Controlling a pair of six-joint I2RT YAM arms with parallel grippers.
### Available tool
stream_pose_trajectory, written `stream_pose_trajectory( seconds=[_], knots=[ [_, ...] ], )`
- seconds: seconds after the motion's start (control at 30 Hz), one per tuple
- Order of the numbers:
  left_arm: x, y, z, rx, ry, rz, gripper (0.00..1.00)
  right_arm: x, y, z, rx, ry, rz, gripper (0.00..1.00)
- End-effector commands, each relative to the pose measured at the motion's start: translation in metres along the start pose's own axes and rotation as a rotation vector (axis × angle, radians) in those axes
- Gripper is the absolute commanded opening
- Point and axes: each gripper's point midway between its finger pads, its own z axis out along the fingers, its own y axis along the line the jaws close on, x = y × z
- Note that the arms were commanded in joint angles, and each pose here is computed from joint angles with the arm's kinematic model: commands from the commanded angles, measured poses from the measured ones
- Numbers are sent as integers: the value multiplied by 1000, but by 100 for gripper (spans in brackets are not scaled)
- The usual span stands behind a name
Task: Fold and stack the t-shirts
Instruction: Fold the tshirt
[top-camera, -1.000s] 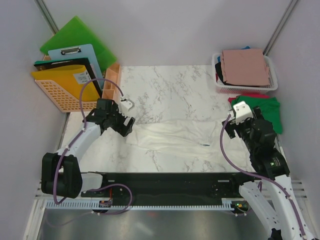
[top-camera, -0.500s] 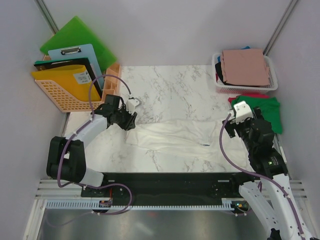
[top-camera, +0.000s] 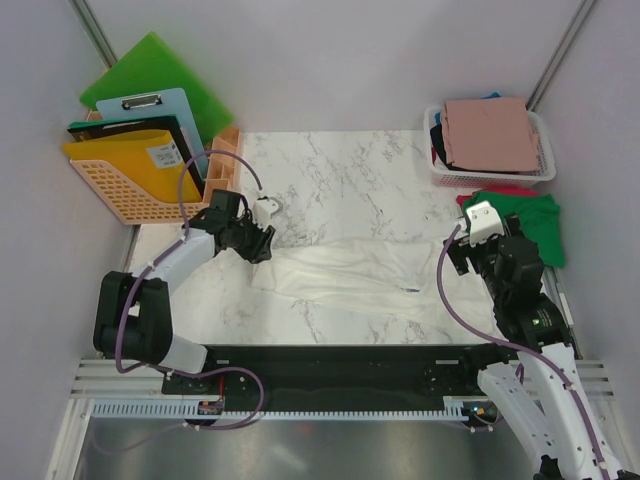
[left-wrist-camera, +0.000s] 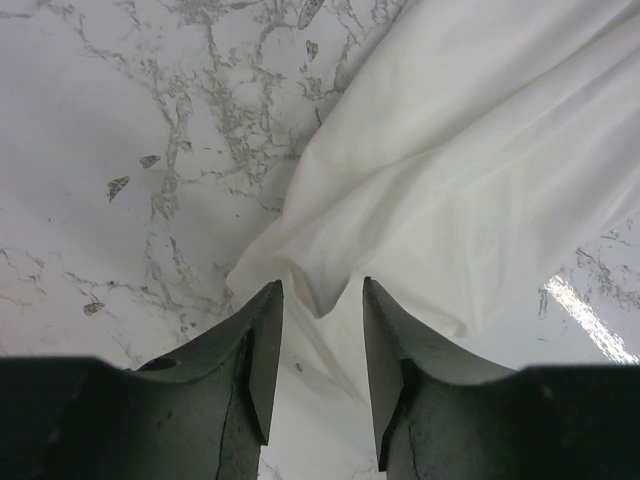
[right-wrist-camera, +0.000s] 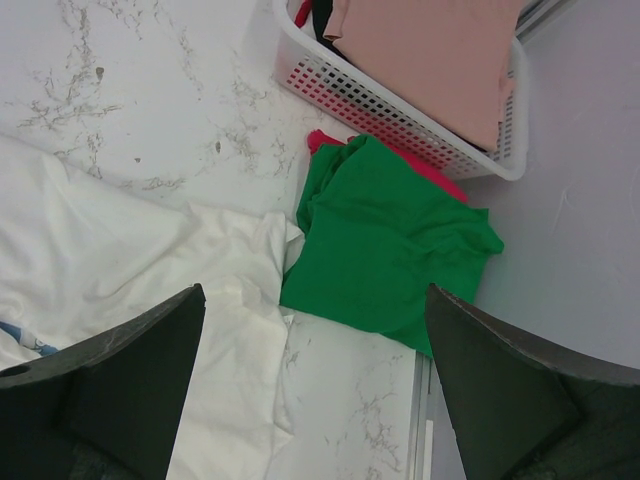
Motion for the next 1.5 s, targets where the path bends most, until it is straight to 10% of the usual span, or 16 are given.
stream_pose_trajectory(
  seconds=[0.0, 0.17, 0.23, 0.3, 1.0, 1.47],
  knots=[
    [6, -6, 8, 40, 25, -24, 45, -11, -12, -1, 51, -36, 16, 98],
    [9, -7, 11, 47, 45, -30, 48, -11, -11, -1, 52, -36, 14, 98],
    [9, -7, 11, 46, 44, -26, 37, -10, -10, 0, 46, -36, 11, 98],
    [7, -6, 9, 39, 39, -31, 2, -9, -9, 0, 44, -34, 12, 98],
    [5, -53, -63, 37, -109, 38, 2, -8, -5, 8, 30, -28, 1, 98],
    [60, -65, -96, -36, 40, 120, 2, -22, -21, -7, 59, -45, -57, 98]
  ],
)
